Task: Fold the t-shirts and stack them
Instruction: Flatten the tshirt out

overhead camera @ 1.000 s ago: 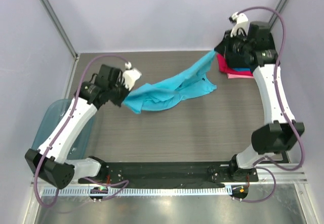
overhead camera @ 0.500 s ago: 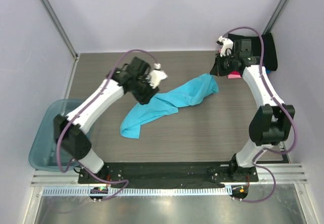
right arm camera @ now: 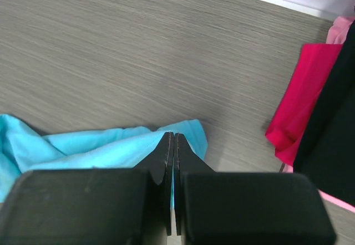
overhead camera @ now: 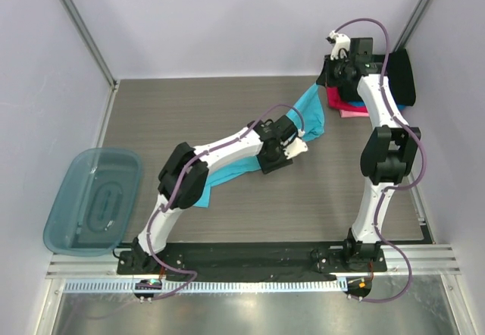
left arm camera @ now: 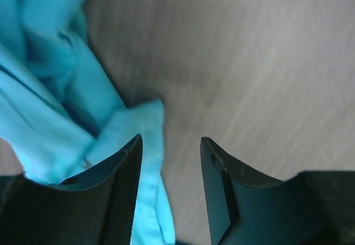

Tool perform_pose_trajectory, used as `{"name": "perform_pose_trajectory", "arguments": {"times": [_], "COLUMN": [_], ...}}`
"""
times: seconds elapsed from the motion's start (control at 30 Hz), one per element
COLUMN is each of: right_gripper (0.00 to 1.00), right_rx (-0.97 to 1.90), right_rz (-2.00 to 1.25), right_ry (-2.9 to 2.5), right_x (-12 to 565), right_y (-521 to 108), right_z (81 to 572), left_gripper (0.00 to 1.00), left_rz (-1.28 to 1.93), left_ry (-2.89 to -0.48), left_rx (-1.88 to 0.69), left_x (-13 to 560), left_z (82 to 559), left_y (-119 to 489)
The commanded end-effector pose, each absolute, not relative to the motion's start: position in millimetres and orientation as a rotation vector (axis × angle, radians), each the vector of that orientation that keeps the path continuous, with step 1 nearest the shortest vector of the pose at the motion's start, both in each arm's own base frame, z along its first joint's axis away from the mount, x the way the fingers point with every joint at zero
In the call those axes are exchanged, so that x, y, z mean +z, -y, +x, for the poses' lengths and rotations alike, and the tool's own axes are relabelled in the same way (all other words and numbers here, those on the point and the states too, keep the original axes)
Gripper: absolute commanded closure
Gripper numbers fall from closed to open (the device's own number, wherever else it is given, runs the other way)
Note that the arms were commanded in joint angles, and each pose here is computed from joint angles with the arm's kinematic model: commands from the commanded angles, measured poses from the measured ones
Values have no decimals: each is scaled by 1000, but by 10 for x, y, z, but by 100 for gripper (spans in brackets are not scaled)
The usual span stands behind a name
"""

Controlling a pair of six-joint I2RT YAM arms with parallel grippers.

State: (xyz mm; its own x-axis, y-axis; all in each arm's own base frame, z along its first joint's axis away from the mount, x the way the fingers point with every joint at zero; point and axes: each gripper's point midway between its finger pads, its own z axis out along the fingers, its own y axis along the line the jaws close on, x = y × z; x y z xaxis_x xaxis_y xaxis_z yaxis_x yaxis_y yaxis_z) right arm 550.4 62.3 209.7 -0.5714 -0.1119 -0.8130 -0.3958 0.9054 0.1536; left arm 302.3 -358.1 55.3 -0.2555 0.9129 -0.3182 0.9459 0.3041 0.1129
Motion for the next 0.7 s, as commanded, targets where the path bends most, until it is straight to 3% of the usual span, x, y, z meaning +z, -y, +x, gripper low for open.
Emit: {"name": "perform_pose_trajectory", "arguments": {"times": [0.0, 0.67], "right_gripper": [99, 99], "right_rx": [382, 454], "right_rz": [-350, -325], "right_ry": [-2101, -2091], "right_x": [2299, 2344], "right_y": [-579, -569], "right_z": [5677, 5670], "left_gripper": [52, 50], "left_rz": [1554, 1570], "left_ry": [-2197, -2237], "left_rx": [-115, 43], "left_x": [741, 411], "left_z": [3321, 3462], "left_y": [3830, 3810]}}
